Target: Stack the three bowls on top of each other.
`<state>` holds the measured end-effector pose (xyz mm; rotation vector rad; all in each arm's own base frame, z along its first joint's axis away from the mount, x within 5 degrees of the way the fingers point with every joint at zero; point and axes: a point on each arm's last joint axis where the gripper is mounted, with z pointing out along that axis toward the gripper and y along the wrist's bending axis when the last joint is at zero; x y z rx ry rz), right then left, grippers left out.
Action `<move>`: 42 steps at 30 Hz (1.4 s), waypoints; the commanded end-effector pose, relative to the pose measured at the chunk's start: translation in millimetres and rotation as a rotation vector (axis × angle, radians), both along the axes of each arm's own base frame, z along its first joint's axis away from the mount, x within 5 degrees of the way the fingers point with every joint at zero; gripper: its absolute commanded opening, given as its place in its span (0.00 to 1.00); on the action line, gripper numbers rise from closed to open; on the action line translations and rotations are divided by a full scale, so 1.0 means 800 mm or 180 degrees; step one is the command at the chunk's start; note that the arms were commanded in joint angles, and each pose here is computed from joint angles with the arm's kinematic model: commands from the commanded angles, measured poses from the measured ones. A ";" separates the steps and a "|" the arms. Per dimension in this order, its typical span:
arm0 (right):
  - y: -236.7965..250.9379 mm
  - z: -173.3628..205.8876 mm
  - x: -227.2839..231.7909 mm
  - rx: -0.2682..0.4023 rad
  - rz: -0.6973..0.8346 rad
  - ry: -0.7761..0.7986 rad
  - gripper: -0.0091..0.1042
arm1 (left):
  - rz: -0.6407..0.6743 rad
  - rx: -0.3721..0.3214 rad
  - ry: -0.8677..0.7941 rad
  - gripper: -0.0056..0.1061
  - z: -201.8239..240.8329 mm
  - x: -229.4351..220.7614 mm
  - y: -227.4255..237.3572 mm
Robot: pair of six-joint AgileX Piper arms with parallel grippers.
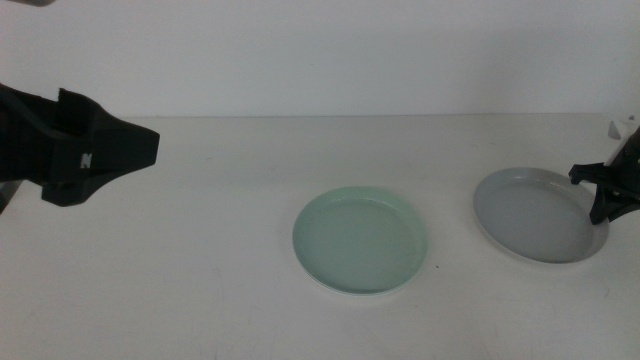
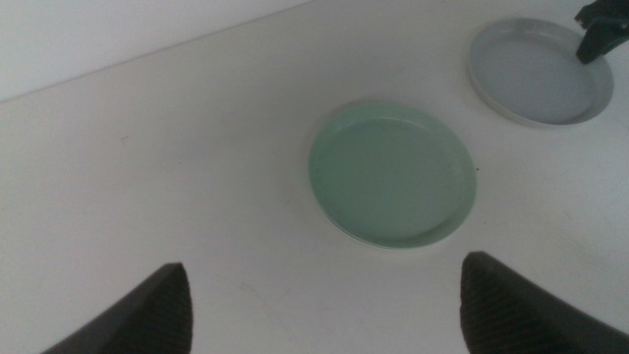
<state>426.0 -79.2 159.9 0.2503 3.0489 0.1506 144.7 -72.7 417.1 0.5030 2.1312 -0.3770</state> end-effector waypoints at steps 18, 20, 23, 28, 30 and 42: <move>0.090 0.228 0.001 0.0557 0.0087 -0.1106 0.07 | 0.0023 -0.0174 -0.0246 0.99 0.017 -0.001 -0.001; 0.118 0.228 0.000 0.0582 0.0249 -0.1091 0.07 | 0.0023 -0.0174 -0.0246 0.99 0.017 -0.001 -0.001; 0.157 0.228 -0.002 0.0598 0.0490 -0.1069 0.07 | 0.0023 -0.0174 -0.0246 0.99 0.017 -0.001 -0.001; 0.216 0.225 -0.012 0.0614 0.0944 -0.1034 0.07 | 0.0023 -0.0174 -0.0246 0.99 0.017 -0.001 -0.001; 0.232 0.221 -0.013 0.0630 0.1040 -0.1006 0.07 | 0.0023 -0.0174 -0.0246 0.99 0.017 -0.001 -0.001; 0.269 0.166 0.001 0.0642 0.1203 -0.0667 0.07 | 0.0023 -0.0174 -0.0246 0.99 0.017 -0.001 -0.001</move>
